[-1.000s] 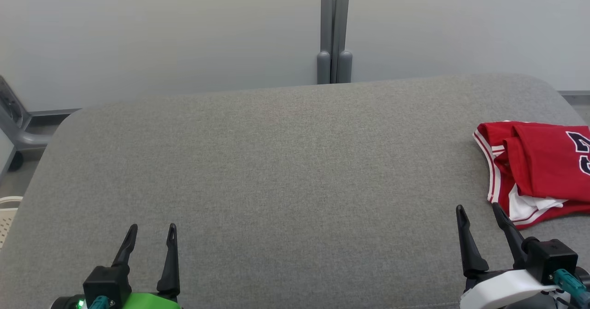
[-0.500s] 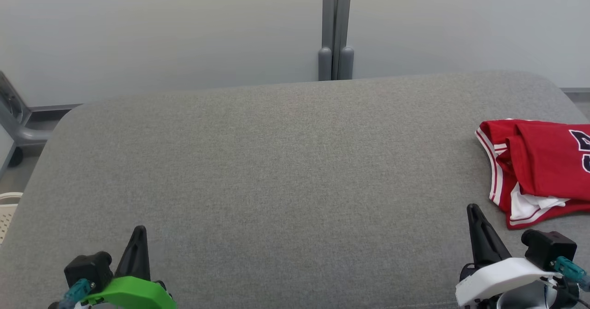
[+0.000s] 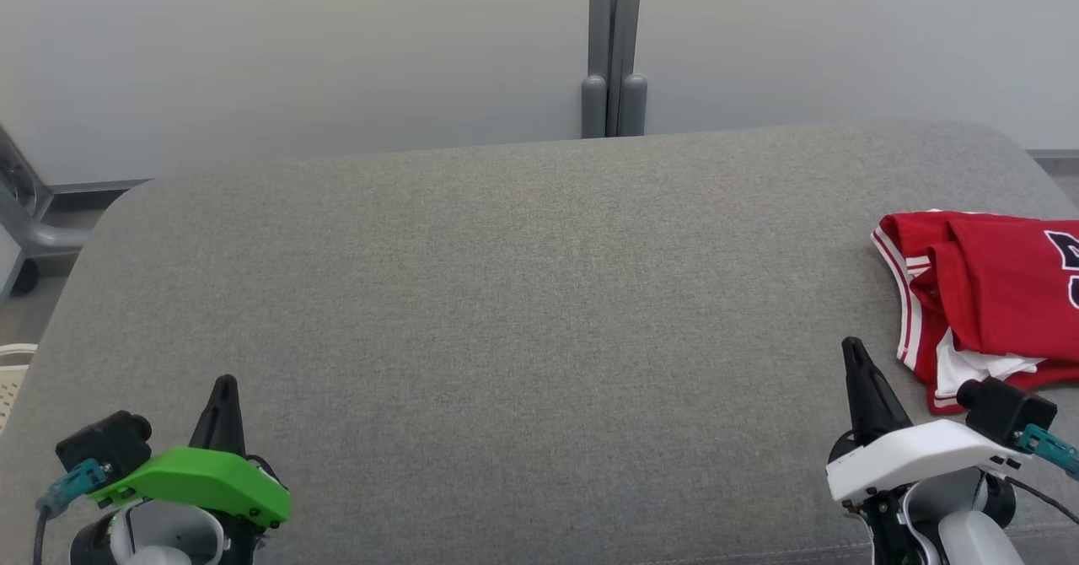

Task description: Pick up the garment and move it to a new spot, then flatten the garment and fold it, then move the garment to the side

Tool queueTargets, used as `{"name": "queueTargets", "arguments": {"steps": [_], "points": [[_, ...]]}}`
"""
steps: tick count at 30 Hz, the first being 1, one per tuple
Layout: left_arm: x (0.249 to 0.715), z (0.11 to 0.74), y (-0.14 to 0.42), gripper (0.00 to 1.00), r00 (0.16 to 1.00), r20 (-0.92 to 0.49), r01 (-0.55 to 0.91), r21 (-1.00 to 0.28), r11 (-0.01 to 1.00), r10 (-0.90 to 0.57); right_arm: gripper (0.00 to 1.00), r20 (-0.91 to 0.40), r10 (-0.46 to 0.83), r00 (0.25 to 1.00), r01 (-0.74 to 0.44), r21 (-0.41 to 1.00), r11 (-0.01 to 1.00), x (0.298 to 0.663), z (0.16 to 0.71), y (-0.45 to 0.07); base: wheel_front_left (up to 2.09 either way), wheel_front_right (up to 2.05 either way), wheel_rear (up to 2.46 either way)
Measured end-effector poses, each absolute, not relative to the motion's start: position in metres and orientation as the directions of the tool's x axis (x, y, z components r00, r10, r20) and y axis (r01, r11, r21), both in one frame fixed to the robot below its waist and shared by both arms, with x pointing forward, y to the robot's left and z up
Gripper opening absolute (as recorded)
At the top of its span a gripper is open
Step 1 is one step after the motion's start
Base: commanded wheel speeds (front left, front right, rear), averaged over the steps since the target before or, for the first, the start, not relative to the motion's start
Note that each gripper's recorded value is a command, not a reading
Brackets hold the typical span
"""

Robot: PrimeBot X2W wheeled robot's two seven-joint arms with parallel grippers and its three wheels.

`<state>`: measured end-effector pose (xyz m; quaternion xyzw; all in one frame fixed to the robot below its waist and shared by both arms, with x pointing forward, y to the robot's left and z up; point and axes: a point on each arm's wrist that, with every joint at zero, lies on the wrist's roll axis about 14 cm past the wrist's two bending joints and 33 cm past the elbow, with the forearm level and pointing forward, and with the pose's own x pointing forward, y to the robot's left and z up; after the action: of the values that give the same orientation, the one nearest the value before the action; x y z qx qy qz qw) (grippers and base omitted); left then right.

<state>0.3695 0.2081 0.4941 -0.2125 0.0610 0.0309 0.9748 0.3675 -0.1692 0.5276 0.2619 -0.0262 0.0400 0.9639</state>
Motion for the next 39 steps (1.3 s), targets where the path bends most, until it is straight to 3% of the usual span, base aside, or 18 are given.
{"name": "queueTargets", "arguments": {"steps": [18, 39], "points": [[0.4, 0.5, 0.22, 0.0, 0.987, -0.156, -0.133, -0.647, 0.751, 0.04, 0.0, 0.058, 0.046, 0.997, -0.074, 0.723, 0.687, 0.398, 0.53, -0.168, 0.0, 0.0, 0.0], [0.424, 0.509, 0.226, 0.0, 0.988, -0.15, -0.139, -0.817, 0.56, 0.027, 0.0, 0.039, 0.031, 0.999, -0.049, 0.866, 0.498, 0.425, 0.532, -0.167, 0.0, 0.0, 0.0]]}}
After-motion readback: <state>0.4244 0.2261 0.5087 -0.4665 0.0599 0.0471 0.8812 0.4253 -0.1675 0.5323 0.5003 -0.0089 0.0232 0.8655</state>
